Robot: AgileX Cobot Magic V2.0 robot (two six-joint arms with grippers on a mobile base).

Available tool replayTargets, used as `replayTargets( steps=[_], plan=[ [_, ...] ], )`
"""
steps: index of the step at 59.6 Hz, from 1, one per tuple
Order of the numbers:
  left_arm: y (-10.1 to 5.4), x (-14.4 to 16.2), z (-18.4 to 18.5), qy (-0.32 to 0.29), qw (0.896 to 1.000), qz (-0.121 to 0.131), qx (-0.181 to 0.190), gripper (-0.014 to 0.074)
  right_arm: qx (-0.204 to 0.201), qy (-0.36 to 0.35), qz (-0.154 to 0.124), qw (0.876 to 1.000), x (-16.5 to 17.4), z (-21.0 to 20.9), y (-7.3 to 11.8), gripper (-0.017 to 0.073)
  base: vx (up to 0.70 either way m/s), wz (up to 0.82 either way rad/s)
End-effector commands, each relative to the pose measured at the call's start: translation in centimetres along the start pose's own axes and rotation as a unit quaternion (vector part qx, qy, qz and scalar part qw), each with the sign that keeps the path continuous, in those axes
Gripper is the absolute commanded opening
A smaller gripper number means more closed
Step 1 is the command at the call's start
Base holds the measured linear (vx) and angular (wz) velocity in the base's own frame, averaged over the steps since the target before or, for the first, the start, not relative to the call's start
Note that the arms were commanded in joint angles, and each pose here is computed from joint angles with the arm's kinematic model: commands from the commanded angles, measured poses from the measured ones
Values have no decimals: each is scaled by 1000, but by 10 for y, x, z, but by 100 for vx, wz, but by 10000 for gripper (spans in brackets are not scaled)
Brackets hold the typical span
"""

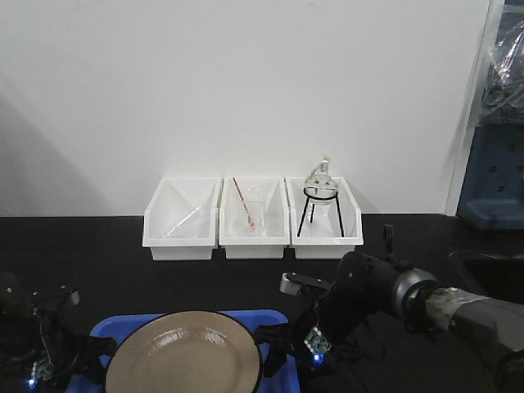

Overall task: Place disk in tray to left cabinet
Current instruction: 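Grasp opposite short edges of the blue tray with both grippers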

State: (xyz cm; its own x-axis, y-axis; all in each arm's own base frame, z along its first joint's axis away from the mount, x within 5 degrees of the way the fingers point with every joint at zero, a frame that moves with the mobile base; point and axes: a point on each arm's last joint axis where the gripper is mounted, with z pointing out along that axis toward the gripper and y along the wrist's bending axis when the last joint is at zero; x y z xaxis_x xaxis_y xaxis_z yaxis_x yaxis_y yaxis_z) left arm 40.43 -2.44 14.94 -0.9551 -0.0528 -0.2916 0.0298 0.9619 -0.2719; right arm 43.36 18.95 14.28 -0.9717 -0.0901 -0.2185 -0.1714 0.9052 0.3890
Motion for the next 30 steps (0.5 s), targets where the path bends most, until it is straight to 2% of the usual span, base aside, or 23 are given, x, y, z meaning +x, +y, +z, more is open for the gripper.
replayTargets(
  steps=[1,6,19,22,30],
  plan=[
    [-11,-6,-15,-15,1000,2,18,356,-15,-24,6,1000,-7,-23,12,339,0,0],
    [-13,-4,-15,-6,1000,-2,28,264,-15,-21,20,999,-6,-23,12,260,0,0],
    [-20,0,-20,16,998,-22,61,-10,-29,-24,26,999,-6,-31,17,28,0,0],
    [-21,0,-22,18,997,-27,68,-9,-32,-28,30,999,-7,-34,19,-12,0,0],
    [-28,0,-34,15,995,-36,88,-6,-42,-42,48,997,-9,-51,21,-11,0,0]
  ],
)
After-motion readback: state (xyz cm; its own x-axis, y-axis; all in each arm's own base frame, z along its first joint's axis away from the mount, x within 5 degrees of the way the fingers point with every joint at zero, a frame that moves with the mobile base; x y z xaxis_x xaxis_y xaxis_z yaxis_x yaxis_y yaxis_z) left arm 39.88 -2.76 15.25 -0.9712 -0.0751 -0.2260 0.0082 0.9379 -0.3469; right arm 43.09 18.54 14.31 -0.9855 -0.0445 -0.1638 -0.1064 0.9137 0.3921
